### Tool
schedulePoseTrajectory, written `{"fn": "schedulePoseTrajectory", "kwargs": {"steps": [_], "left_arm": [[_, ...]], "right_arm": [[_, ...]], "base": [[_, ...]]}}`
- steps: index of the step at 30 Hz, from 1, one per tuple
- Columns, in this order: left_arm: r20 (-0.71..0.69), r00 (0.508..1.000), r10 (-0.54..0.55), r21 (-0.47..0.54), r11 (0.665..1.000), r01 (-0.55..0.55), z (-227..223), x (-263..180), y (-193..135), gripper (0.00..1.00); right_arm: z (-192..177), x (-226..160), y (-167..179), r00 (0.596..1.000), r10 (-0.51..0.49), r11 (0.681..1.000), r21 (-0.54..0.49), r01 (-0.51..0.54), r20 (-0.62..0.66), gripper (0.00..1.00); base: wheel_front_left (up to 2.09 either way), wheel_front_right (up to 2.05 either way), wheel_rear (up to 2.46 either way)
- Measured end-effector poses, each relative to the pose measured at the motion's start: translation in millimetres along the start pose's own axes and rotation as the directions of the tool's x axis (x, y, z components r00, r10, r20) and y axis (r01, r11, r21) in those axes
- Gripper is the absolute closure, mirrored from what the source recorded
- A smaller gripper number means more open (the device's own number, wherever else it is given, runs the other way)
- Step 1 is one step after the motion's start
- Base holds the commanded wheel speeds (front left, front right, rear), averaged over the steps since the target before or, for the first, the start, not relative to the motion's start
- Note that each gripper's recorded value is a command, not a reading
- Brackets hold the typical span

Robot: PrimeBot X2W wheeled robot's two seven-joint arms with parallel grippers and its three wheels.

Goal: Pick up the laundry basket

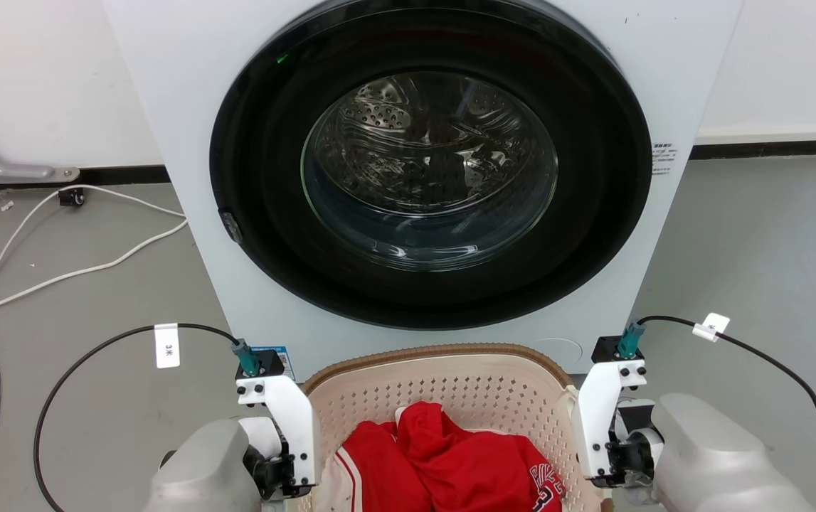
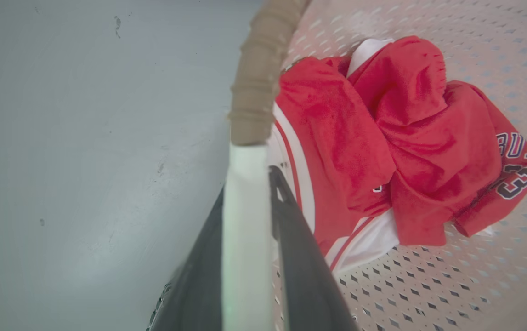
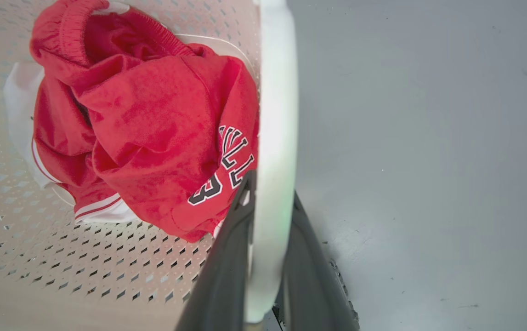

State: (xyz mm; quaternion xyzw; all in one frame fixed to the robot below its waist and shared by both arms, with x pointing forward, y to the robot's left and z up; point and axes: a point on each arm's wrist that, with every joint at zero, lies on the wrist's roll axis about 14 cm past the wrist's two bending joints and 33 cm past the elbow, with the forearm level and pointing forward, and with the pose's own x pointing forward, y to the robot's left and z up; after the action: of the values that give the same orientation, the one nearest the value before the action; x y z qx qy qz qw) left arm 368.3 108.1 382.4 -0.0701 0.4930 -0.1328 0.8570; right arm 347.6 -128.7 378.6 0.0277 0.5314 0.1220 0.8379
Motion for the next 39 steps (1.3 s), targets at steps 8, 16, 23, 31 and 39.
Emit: {"fn": "schedulePoseTrajectory", "kwargs": {"steps": [8,16,23,31,39], "left_arm": [[0.001,1.000,-0.001,0.003,1.000,0.001,-1,0,0,1.00],[0.003,1.000,0.000,0.004,1.000,0.000,-3,1,0,1.00],[0.008,1.000,0.001,0.001,1.000,-0.001,-3,0,1,1.00],[0.014,1.000,-0.002,-0.009,1.000,0.002,-2,1,1,1.00],[0.015,1.000,0.001,-0.002,1.000,-0.001,-2,0,2,1.00]], "right_arm": [[-1,0,0,1.000,0.003,1.000,0.010,-0.003,-0.008,1.00],[-4,1,1,1.000,0.009,1.000,0.025,-0.009,-0.011,1.00],[-7,2,2,1.000,0.013,0.999,0.030,-0.012,-0.020,1.00],[-7,2,2,1.000,0.012,0.999,0.033,-0.012,-0.018,1.00],[-10,1,2,1.000,0.014,0.999,0.040,-0.013,-0.025,1.00]], "base": [[0.00,0.00,0.00],[0.00,0.00,0.00],[0.00,0.00,0.00],[0.00,0.00,0.00],[0.00,0.00,0.00]]}}
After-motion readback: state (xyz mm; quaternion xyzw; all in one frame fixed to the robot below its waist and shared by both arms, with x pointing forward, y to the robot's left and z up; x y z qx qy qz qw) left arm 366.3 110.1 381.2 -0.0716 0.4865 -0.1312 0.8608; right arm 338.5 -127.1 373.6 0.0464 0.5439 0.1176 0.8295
